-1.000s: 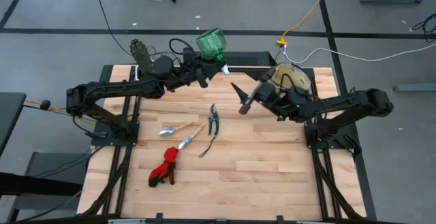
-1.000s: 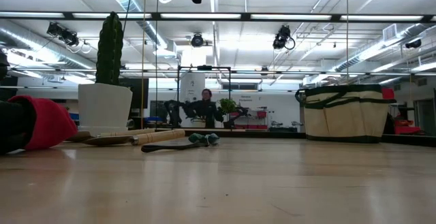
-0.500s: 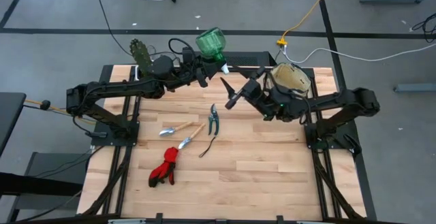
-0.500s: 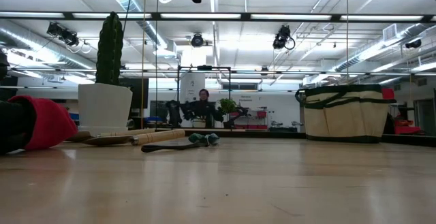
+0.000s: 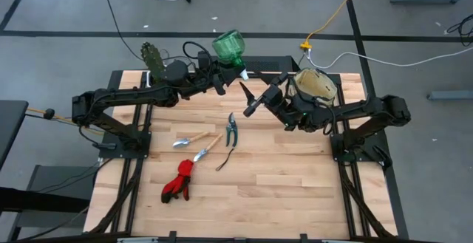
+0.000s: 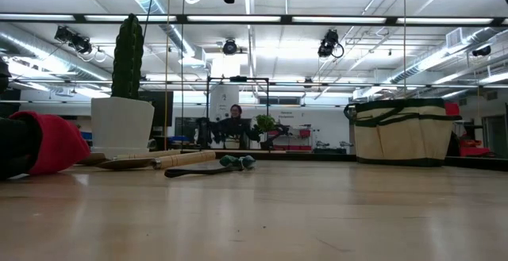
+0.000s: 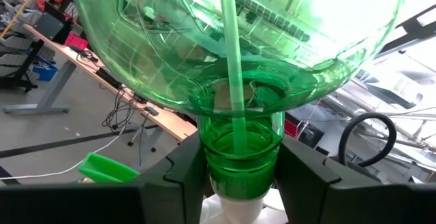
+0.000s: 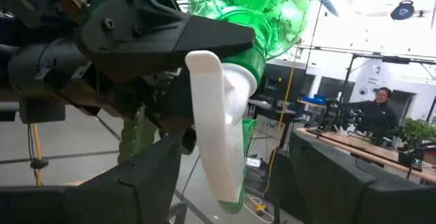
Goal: Pick & Place Garden tools in Gardening bag
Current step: Put the green spray bottle into the white gardening bag
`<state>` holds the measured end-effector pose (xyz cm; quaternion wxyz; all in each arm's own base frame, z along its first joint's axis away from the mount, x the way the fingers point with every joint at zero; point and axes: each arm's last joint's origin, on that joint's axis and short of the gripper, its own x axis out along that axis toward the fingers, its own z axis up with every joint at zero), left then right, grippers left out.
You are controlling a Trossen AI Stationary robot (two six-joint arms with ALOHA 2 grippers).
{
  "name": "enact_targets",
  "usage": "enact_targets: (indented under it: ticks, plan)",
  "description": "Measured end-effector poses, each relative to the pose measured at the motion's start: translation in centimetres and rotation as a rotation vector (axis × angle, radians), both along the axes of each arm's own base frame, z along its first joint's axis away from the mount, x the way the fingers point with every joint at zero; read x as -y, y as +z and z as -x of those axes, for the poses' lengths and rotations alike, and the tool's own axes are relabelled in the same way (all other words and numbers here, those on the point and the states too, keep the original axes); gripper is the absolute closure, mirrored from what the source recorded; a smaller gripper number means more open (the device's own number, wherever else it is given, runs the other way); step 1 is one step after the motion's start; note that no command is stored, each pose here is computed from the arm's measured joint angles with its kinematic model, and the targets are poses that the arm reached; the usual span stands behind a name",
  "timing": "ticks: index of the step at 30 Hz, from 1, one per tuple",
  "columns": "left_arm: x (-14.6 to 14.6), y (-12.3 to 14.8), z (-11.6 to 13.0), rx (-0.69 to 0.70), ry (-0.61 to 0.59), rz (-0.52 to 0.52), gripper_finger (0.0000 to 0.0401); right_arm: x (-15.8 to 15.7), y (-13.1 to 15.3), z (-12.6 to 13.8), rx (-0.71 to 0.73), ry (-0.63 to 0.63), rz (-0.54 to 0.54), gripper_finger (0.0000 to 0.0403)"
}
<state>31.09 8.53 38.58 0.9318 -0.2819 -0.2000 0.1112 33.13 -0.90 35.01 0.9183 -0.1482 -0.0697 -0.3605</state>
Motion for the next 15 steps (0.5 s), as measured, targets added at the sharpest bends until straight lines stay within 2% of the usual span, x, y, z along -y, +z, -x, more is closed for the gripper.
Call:
enact_targets:
  ticks: [11,15]
  plan:
    - [0.01,0.0,0.0,0.0,-0.003,-0.001,0.0248,0.05,0.0,-0.02,0.0,0.009,0.004,0.0208]
    - [0.01,0.0,0.0,0.0,-0.003,-0.001,0.025,-0.05,0.03,-0.09,0.0,0.05,0.017,0.023]
